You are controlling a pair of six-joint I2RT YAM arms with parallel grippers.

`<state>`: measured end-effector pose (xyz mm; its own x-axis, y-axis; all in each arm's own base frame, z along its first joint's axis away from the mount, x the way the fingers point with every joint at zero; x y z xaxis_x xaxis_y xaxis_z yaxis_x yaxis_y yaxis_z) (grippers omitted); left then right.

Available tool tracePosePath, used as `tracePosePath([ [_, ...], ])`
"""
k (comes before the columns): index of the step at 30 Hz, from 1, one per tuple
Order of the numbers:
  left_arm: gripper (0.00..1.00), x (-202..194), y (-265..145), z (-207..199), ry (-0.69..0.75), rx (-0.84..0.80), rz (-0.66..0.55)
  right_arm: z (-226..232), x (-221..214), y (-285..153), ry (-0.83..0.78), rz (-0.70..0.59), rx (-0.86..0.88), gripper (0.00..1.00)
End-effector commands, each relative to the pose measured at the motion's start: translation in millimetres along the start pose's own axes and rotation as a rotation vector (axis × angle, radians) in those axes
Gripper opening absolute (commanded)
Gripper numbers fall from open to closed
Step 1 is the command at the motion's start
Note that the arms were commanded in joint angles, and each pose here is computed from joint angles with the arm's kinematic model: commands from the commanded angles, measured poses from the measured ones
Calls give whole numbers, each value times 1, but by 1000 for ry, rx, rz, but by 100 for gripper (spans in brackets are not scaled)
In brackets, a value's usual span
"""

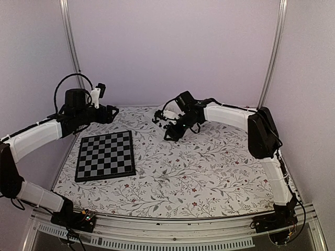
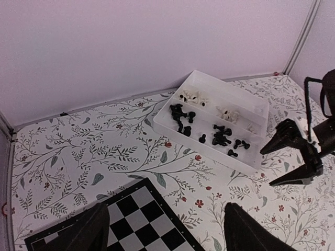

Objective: Set up the chess pieces on the board
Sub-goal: Move the storage box to the center of the board.

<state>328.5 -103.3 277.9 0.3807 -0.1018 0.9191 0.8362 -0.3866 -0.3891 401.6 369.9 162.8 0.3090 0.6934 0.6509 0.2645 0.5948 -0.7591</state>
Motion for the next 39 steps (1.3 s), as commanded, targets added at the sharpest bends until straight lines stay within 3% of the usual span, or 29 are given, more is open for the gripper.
tracePosePath([
  [1,77,14,-7,-11,16,-42,-37,-12,-1,20,62,73,-31,72],
  [13,78,13,-6,-15,21,-50,-34,-16,-20,56,93,130,-35,71],
  [21,78,12,-5,-15,24,-50,-28,-10,-37,60,85,196,-9,57],
  [32,78,12,-4,-15,22,-52,-26,-6,-65,27,108,277,-17,37],
  [36,78,7,1,-7,-3,33,10,-7,-84,11,137,312,-21,36],
  [39,85,-2,7,9,-43,193,67,-8,-105,0,162,346,-27,35],
])
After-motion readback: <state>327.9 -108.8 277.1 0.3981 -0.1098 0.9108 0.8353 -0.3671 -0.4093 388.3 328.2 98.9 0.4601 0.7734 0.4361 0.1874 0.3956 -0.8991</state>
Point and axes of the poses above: each gripper's point midway between its finger pads, its own y axis out along the fingers, its own z axis along the line the jaws close on, x = y × z, the point moved 9 cm from there along -y, back along the fingers, and after that the axes turned 2 degrees about y, right-handed, at the moved point
